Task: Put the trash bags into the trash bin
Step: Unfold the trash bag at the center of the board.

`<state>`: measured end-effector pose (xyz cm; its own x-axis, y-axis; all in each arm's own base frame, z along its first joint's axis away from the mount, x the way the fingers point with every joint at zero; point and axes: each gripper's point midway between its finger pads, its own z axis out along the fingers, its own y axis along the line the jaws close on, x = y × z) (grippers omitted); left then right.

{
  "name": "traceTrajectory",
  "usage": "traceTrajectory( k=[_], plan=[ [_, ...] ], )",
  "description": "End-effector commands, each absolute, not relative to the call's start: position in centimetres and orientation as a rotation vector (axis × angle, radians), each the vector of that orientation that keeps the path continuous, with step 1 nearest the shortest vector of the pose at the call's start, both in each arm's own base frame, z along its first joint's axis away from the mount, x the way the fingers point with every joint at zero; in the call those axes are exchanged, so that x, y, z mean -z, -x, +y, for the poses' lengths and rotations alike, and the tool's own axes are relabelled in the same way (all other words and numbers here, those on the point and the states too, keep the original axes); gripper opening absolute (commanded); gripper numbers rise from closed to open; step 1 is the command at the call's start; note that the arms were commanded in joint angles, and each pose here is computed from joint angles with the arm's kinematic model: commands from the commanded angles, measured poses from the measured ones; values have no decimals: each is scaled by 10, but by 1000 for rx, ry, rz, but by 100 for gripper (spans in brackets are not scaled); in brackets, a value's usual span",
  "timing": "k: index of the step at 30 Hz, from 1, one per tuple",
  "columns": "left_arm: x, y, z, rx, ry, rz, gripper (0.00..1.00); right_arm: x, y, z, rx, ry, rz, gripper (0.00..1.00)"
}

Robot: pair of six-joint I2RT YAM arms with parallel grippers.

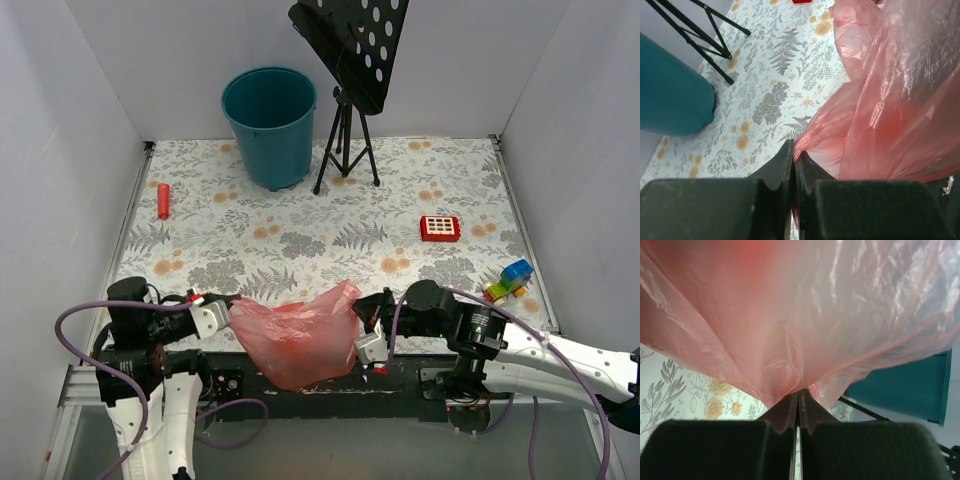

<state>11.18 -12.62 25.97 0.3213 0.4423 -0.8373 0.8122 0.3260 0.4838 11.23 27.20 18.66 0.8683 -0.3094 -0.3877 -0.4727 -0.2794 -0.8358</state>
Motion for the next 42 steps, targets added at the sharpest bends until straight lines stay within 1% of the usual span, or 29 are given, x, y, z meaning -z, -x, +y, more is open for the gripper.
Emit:
traceTrajectory(
  k=[1,2,3,4,5,6,8,10,14,17,20,21,22,23,27,30,31,33,38,42],
  plan=[
    [-289,-120,-119,358,-1149,1405,0,-209,-115,257,-202,1825,724,19],
    [-300,-125,-116,335,-1100,1410,0,-214,-116,254,-200,1793,753,34],
    [-312,-130,-113,315,-1059,1409,0,-223,-119,250,-202,1751,790,45],
    [-325,-135,-110,293,-1009,1406,0,-236,-121,247,-212,1699,832,53],
    [-343,-139,-108,272,-970,1379,0,-252,-125,244,-211,1640,874,58],
    [-354,-140,-107,271,-935,1376,0,-267,-126,242,-228,1601,902,60],
    [-392,-147,-106,244,-874,1294,0,-302,-126,245,-261,1538,897,61],
    [-419,-151,-107,243,-855,1247,0,-342,-132,254,-270,1439,869,61],
    [-451,-163,-110,296,-857,1232,0,-417,-146,289,-337,1232,798,61],
    [-471,-172,-110,330,-826,1243,0,-439,-148,323,-465,1225,802,62],
    [-489,-181,-109,359,-786,1247,0,-427,-136,360,-640,1344,809,66],
    [-496,-182,-109,364,-777,1240,0,-420,-129,370,-696,1386,800,69],
    [-499,-185,-108,364,-766,1239,0,-408,-123,381,-751,1433,797,75],
    [-503,-184,-108,357,-767,1230,0,-404,-121,387,-782,1444,807,77],
    [-510,-182,-107,327,-780,1205,0,-418,-127,384,-791,1356,830,77],
    [-509,-182,-107,314,-790,1198,0,-448,-135,364,-736,1259,801,77],
    [-509,-182,-107,314,-789,1200,0,-457,-133,356,-739,1256,782,77],
    [-509,-183,-106,317,-784,1204,0,-453,-121,343,-758,1314,784,77],
    [-515,-186,-105,322,-759,1208,0,-401,-85,330,-830,1556,720,77],
    [-522,-187,-104,323,-738,1207,0,-366,-88,339,-810,1623,713,77]
  ],
)
